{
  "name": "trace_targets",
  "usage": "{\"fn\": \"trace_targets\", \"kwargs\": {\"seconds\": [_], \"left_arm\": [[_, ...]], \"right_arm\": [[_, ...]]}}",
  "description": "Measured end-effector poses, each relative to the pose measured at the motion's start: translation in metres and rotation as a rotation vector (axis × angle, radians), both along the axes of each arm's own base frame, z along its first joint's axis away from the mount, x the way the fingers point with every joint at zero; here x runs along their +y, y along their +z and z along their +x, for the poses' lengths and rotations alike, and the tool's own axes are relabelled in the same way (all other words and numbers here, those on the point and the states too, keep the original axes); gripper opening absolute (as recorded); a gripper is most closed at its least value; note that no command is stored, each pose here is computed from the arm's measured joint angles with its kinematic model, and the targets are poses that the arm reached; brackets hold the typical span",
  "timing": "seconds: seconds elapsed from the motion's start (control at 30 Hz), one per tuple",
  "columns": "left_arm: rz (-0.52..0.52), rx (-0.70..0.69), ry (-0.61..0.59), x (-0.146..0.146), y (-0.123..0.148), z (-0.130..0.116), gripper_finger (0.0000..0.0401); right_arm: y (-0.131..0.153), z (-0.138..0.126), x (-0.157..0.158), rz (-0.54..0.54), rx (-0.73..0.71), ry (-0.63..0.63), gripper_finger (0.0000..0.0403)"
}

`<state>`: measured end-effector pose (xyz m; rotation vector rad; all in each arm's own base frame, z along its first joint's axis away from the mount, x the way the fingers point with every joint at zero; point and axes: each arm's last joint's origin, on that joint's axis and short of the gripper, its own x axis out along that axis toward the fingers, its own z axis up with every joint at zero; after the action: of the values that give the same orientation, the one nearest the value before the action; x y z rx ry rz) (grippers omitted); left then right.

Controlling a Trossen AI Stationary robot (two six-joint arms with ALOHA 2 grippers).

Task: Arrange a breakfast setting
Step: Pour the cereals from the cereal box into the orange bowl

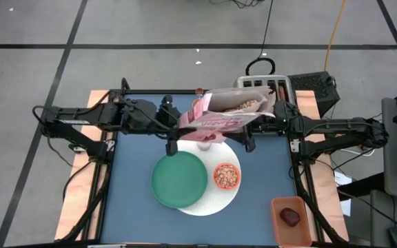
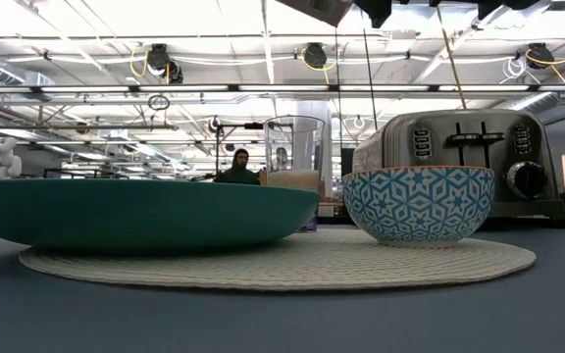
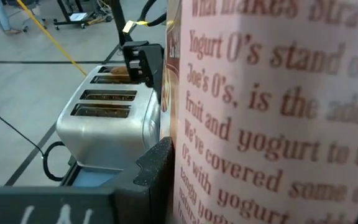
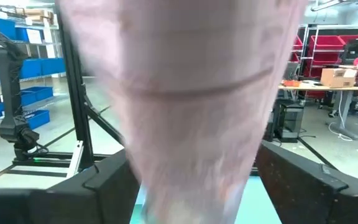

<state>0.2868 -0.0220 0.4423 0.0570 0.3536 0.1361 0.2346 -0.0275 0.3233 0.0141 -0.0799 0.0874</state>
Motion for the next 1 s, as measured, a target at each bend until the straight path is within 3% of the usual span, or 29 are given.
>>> {"fn": "trace_targets", "kwargs": {"seconds": [0.17,0.47,0.63,0.73,0.87,1.0], "left_arm": [[-0.009,-0.022,0.024,0.003,0.011,-0.020,0.0142],[-0.010,-0.023,0.244,0.014,0.028,-0.080,0.0142],[0.006,-0.013,0.447,0.015,0.022,-0.109,0.0142],[0.017,-0.002,0.511,0.012,0.001,-0.124,0.0142],[-0.006,0.022,0.570,0.011,-0.048,-0.143,0.0142],[-0.034,-0.053,0.674,0.013,-0.100,-0.157,0.0142]], "right_arm": [[0.002,-0.003,0.000,-0.030,-0.010,-0.002,0.0299],[0.006,-0.009,0.001,-0.036,-0.017,-0.001,0.0299],[0.005,-0.009,0.001,-0.034,-0.003,-0.001,0.0299],[0.004,-0.009,0.001,-0.033,0.005,-0.001,0.0299],[0.004,-0.009,0.001,-0.033,0.004,-0.001,0.0299],[0.005,-0.009,0.001,-0.034,-0.002,-0.001,0.0299]]}}
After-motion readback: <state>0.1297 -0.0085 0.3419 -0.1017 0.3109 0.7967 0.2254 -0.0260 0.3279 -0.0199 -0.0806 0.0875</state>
